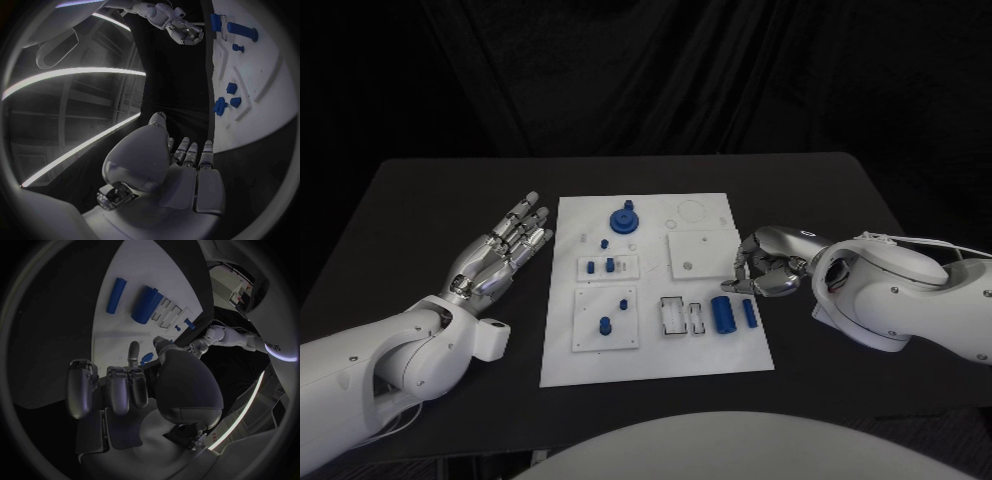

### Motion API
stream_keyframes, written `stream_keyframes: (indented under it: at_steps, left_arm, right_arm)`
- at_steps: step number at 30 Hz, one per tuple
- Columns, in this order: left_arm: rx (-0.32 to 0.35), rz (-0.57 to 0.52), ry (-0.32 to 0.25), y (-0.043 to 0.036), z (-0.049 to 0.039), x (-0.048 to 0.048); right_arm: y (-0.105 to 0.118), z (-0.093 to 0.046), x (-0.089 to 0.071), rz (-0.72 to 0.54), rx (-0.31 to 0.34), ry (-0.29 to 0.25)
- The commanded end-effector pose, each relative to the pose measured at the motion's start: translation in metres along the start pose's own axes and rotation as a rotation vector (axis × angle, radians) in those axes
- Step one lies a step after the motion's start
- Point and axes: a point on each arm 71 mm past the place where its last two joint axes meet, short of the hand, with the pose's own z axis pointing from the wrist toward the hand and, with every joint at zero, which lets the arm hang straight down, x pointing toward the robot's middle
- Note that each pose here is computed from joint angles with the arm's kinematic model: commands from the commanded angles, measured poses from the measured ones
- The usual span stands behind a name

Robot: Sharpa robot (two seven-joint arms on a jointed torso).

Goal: Assemble the parts on the task board

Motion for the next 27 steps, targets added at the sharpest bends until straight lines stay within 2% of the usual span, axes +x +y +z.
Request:
stream_keyframes:
  at_steps: [1,13,27]
  left_arm:
    - [0.084,-0.014,0.013,-0.0071,0.0010,0.0014]
    - [0.064,-0.021,0.022,-0.0047,0.0020,0.0018]
    - [0.055,-0.028,0.030,-0.0034,0.0028,0.0015]
  right_arm:
    - [-0.002,-0.003,0.000,-0.045,0.038,-0.035]
    - [0.003,-0.007,0.014,-0.087,0.067,0.022]
    - [0.008,-0.002,0.027,-0.129,0.088,0.055]
